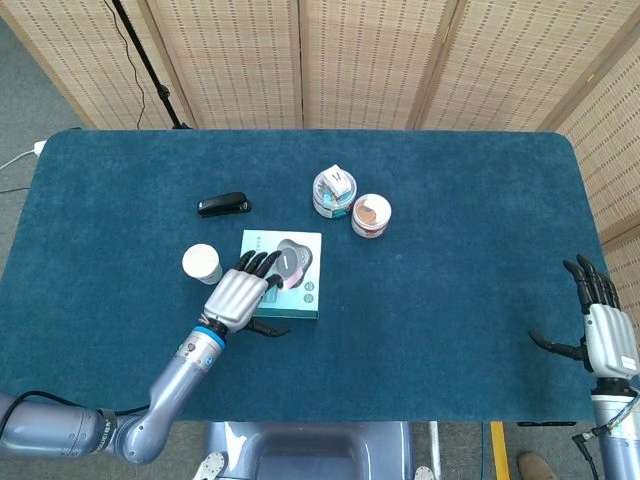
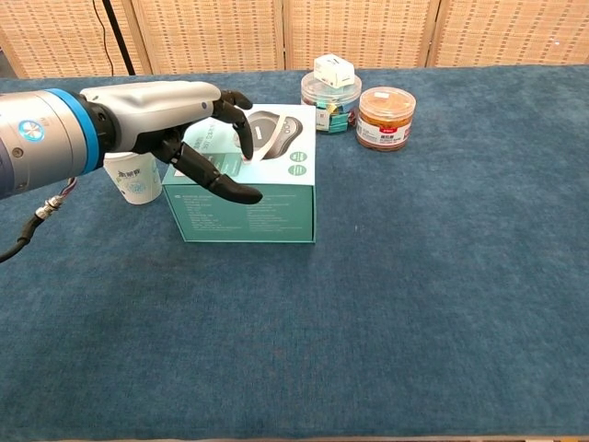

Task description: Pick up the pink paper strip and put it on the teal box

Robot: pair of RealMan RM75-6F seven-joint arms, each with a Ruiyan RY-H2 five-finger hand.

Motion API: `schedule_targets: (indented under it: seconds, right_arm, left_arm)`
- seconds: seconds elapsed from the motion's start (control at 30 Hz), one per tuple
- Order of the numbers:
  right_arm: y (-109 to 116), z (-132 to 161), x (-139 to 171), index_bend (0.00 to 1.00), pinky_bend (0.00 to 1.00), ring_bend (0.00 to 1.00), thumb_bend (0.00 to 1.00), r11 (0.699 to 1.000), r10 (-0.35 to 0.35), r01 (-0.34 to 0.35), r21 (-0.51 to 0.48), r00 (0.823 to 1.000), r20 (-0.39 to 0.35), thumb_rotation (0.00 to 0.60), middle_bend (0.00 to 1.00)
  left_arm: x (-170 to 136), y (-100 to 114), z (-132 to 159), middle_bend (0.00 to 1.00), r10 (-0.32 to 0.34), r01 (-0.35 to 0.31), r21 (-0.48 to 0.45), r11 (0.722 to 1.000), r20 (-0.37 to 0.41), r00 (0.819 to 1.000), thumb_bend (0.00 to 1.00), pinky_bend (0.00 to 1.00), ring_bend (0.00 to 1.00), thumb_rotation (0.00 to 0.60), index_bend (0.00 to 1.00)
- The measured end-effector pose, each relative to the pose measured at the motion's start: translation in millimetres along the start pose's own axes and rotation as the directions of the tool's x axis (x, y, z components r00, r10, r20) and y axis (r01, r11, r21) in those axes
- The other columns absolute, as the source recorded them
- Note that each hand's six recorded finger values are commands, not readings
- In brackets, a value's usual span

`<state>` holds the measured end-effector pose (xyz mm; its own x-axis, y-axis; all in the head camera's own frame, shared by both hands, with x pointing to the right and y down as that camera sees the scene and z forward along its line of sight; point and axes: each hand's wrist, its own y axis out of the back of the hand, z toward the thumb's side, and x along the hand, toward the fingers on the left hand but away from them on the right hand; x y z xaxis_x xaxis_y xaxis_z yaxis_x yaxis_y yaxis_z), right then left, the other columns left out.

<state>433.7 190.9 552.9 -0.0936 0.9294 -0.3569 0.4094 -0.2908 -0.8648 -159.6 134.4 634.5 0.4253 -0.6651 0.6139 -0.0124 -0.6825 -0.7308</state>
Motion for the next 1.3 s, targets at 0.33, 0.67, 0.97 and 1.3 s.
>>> schedule_targets:
  seconds: [0.33,0.67,0.97,1.3]
  right_arm:
    - [0,0,0,0.07,0.00,0.00,0.00,1.000,0.000,0.000,0.000,1.000,0.001,0.600,0.00]
    - [0,0,0,0.07,0.00,0.00,0.00,1.000,0.002,-0.002,-0.001,1.000,0.000,0.600,0.00]
    - [0,1,1,0.07,0.00,0.00,0.00,1.000,-0.003,0.003,0.006,1.000,-0.005,0.600,0.00]
    - [-2,5,3,0.02,0.00,0.00,0.00,0.999,-0.001,0.002,0.037,1.000,-0.028,0.600,0.00]
  left_arm:
    - [-3,2,8,0.00,0.009,-0.009,-0.002,1.000,0.018,1.000,0.00,0.00,0.00,0.274,0.35]
    - [-8,9,1,0.00,0.029,-0.029,-0.005,1.000,0.007,1.000,0.00,0.00,0.00,0.272,0.35]
    - [-25,33,-24,0.00,0.104,-0.105,-0.012,0.994,-0.010,0.994,0.00,0.00,0.00,0.271,0.21]
    - [-75,54,-88,0.00,0.249,-0.249,0.018,0.968,-0.071,0.966,0.00,0.00,0.00,0.563,0.00]
